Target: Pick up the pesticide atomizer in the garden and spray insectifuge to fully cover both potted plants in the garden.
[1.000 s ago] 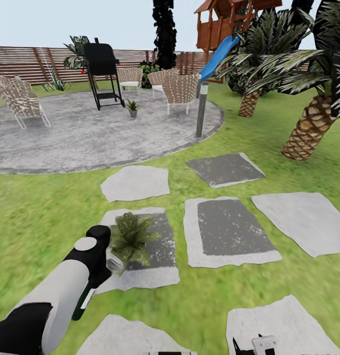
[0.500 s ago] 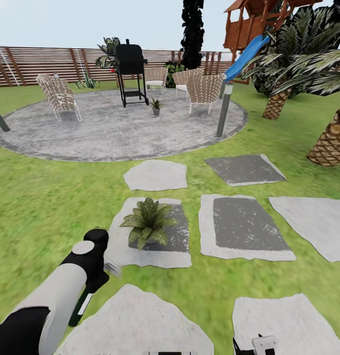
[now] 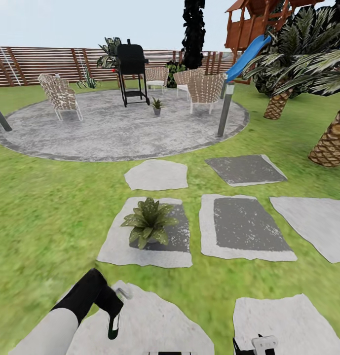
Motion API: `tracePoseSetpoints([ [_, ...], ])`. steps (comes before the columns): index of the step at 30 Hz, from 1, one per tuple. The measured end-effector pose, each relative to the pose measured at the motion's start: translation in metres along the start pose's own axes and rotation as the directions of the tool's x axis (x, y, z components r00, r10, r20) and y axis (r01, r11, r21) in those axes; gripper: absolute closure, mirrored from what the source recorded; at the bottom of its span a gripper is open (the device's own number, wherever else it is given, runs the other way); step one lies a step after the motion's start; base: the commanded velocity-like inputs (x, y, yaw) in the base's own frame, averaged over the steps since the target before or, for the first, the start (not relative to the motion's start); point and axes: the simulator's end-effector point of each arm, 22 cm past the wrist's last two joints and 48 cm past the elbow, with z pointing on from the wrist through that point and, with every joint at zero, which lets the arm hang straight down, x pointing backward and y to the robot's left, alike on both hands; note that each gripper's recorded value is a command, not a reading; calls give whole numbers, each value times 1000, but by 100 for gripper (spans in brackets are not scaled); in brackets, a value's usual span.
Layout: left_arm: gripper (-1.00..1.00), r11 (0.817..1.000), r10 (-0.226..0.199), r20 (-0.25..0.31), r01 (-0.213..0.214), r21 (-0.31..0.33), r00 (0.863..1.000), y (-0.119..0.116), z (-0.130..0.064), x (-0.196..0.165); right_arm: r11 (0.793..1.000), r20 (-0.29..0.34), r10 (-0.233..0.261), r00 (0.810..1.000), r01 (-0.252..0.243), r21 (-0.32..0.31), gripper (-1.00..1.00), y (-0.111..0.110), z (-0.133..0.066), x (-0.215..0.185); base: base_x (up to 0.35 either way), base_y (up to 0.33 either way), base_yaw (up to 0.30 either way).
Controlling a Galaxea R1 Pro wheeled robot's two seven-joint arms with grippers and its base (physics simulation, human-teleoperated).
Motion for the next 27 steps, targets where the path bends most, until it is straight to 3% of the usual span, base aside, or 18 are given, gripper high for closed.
tracePoseSetpoints([
  [2,100,999,33,48,-32,-12,998,-4,13,6,1000,0,0,1000,0,-2,-100,0,0,0,0,0,0],
  [5,100,993,122,128,-122,-10,984,-13,22,-1,1000,1,-1,1000,1,-4,-100,1,0,-1,0,0,0],
  [6,100,985,174,174,-175,-13,969,-16,22,-9,1000,3,-3,1000,3,-6,-100,1,0,-1,0,0,0],
  [8,100,971,239,226,-240,-22,945,-20,21,-18,1000,15,-17,1000,17,-24,-100,7,2,-6,0,0,0],
  [9,100,963,267,244,-270,-23,932,-23,23,-19,997,31,-44,999,45,-55,-100,16,5,-13,0,0,0],
  [11,100,951,300,264,-309,-8,917,-32,29,-14,982,129,-113,985,130,-134,-100,35,16,-53,0,0,0],
  [13,100,948,305,267,-318,9,914,-38,34,-10,942,214,-152,965,207,-263,-100,71,21,-91,0,0,0],
  [14,100,947,302,260,-319,25,917,-42,38,-4,902,222,-175,959,246,-354,-100,95,20,-100,0,0,0],
  [16,100,945,301,247,-323,52,921,-51,45,4,815,195,-201,960,274,-511,-100,129,14,-111,0,0,0],
  [18,100,943,305,241,-328,62,922,-55,47,6,754,194,-221,956,294,-587,-100,144,9,-125,0,0,0],
  [20,100,941,309,233,-332,62,922,-54,47,9,711,226,-256,940,342,-614,-100,151,6,-141,0,0,0],
  [23,100,925,327,231,-360,120,917,-62,41,10,630,298,-339,892,451,-633,-100,172,3,-162,0,0,0],
  [25,100,915,332,231,-372,158,915,-69,38,12,605,314,-359,879,475,-639,-100,179,2,-164,0,0,0],
  [27,100,888,391,185,-423,183,901,-76,40,23,555,336,-391,857,510,-657,-100,194,-3,-162,0,0,0],
])
